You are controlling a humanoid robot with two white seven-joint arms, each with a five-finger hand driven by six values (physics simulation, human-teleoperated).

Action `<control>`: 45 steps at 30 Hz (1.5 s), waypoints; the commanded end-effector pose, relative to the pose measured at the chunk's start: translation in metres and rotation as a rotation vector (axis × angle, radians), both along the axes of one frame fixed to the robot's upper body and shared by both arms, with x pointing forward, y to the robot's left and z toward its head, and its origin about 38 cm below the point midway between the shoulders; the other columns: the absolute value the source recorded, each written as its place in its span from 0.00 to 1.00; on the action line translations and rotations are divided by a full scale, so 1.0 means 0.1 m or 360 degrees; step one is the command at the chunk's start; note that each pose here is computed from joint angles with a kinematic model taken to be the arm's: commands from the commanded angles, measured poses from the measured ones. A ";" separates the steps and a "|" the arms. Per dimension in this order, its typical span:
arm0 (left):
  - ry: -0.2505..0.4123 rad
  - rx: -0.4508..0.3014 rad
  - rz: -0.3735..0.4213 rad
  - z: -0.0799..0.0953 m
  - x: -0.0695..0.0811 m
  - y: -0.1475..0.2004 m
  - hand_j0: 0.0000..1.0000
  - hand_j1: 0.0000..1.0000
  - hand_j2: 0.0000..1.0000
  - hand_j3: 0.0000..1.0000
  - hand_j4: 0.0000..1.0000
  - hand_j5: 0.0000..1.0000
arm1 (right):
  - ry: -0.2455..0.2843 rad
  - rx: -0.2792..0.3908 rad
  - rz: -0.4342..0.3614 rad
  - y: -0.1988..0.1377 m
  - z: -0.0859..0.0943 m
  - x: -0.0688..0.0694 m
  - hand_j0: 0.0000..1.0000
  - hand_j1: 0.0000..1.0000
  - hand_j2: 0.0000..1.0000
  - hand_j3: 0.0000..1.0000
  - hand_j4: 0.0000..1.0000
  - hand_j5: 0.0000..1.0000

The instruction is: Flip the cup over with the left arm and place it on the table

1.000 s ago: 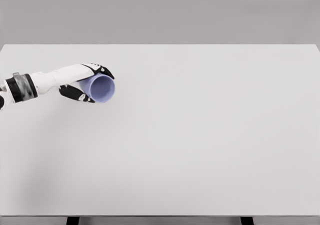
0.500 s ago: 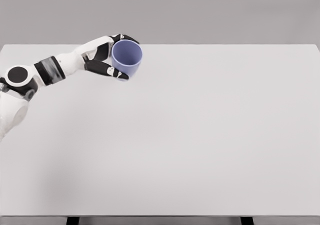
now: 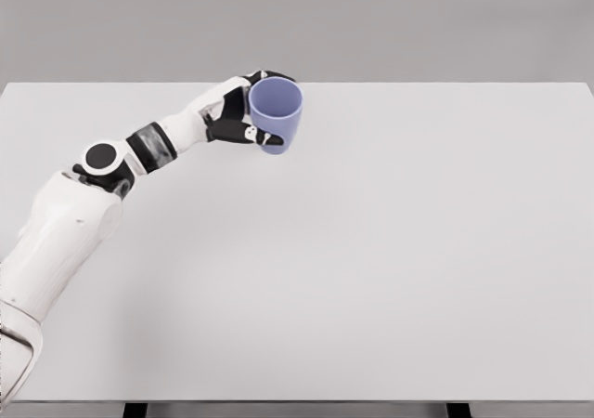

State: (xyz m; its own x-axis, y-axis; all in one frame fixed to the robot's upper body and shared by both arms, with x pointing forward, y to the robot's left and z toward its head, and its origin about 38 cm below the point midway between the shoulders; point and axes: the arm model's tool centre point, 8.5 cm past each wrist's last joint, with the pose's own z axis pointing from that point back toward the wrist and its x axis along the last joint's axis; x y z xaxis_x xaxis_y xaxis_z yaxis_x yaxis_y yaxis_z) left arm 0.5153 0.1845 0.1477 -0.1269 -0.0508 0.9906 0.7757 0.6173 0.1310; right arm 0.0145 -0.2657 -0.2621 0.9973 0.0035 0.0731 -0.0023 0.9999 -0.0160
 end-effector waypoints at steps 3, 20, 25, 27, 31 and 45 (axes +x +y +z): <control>-0.0132 -0.0023 -0.0020 -0.05 -0.05 -0.07 0.67 0.67 0.67 0.67 0.67 0.67 | -0.0001 0.0000 0.0000 0.00 0.00 0.00 1.00 1.00 1.00 1.00 1.00 1.00; -0.0105 0.0049 -0.0038 -0.24 -0.10 -0.18 1.00 1.00 1.00 1.00 1.00 1.00 | -0.0001 0.0000 0.0000 0.00 0.00 0.00 1.00 1.00 1.00 1.00 1.00 1.00; -0.0111 0.0038 -0.0022 -0.23 -0.09 -0.14 1.00 1.00 1.00 1.00 1.00 1.00 | -0.0001 0.0000 0.0000 0.00 0.00 0.00 1.00 1.00 1.00 1.00 1.00 1.00; -0.0113 0.0038 -0.0024 -0.22 -0.09 -0.15 1.00 1.00 1.00 1.00 1.00 1.00 | -0.0001 0.0000 0.0000 0.00 0.00 0.00 1.00 1.00 1.00 1.00 1.00 1.00; -0.0118 0.0039 -0.0020 -0.21 -0.09 -0.12 1.00 1.00 1.00 1.00 1.00 1.00 | -0.0003 0.0000 0.0000 0.00 0.00 0.00 1.00 1.00 1.00 1.00 1.00 1.00; -0.0327 0.0243 0.0181 0.41 0.12 0.88 1.00 1.00 1.00 1.00 1.00 1.00 | -0.0001 0.0000 0.0000 0.00 0.00 0.00 1.00 1.00 1.00 1.00 1.00 1.00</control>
State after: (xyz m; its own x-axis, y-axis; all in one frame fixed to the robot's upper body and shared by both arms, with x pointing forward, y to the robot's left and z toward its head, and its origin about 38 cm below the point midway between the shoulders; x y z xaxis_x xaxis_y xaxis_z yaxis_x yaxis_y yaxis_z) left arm 0.5291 0.2345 0.1831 -0.3126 -0.1622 0.9359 0.6867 0.6422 0.3407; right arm 0.0146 -0.2657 -0.2621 0.9973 0.0035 0.0734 -0.0023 0.9999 -0.0160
